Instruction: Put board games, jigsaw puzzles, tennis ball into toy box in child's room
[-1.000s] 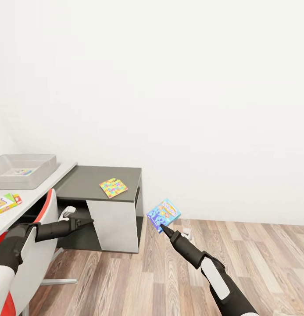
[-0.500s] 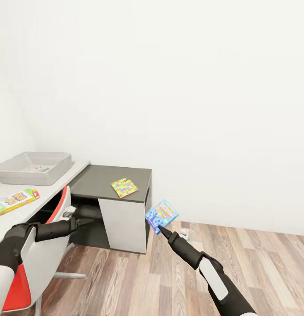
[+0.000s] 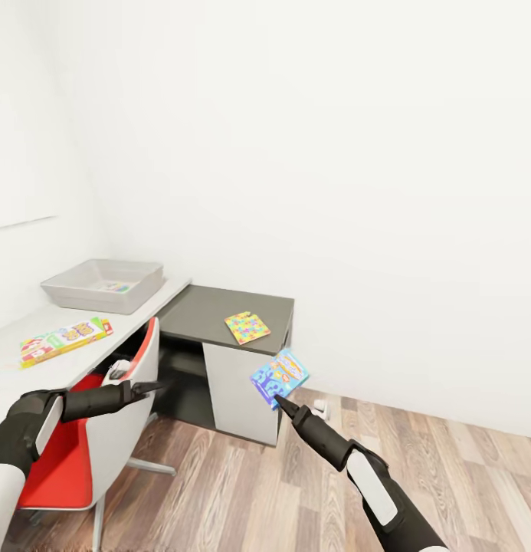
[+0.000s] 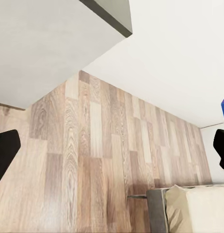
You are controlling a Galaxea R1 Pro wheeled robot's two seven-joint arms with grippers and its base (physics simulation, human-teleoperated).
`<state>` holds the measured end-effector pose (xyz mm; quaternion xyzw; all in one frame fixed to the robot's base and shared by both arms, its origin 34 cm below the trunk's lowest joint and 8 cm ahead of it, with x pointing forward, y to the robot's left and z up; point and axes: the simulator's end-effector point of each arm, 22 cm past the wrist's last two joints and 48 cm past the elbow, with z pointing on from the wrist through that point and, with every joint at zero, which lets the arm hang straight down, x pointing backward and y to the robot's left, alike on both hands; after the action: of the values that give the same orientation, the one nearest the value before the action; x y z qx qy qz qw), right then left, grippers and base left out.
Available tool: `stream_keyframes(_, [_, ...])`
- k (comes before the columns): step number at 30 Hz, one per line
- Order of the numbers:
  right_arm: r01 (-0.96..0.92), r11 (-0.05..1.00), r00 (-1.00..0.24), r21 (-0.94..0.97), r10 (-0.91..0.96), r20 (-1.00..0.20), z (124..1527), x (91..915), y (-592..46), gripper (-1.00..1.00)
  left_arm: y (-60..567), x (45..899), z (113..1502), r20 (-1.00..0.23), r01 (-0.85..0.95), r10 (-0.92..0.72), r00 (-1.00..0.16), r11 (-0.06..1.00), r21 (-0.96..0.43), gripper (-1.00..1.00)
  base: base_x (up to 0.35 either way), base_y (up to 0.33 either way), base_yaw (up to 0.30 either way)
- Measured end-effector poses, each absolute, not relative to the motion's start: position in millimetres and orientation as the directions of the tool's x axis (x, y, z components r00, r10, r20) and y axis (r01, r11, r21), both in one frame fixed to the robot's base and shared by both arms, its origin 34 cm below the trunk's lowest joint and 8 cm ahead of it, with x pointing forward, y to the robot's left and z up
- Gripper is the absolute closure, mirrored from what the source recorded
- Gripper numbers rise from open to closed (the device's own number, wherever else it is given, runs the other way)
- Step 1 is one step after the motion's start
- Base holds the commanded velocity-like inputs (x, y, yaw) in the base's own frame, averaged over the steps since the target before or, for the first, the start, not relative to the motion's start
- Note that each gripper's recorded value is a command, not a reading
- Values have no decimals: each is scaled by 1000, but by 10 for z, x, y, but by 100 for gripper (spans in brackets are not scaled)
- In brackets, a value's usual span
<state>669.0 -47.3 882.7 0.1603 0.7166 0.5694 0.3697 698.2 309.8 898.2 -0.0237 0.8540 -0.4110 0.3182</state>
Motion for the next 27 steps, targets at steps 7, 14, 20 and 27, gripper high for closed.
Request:
stream_keyframes(7, [-195,300,-675,934,649,-350,8845,6687,-462,100,3103,6982,9002,-527,223,-302,-794,662,-716,-100,0,0,263])
stream_keyframes(14, [-203,305,-661,931,659,-359,8866,6710,-488,100,3101,6983,9002,-527,223,-301,-794,663,-715,-100,0,0,117])
stream_keyframes(20, [-207,308,-658,929,659,-365,8869,6713,-489,100,3100,6983,9002,-527,223,-301,-794,663,-715,-100,0,0,7])
stream_keyframes(27, [-209,308,-658,928,658,-366,8871,6710,-482,100,3107,6981,9004,-528,223,-301,-794,664,-714,-100,42,0,1])
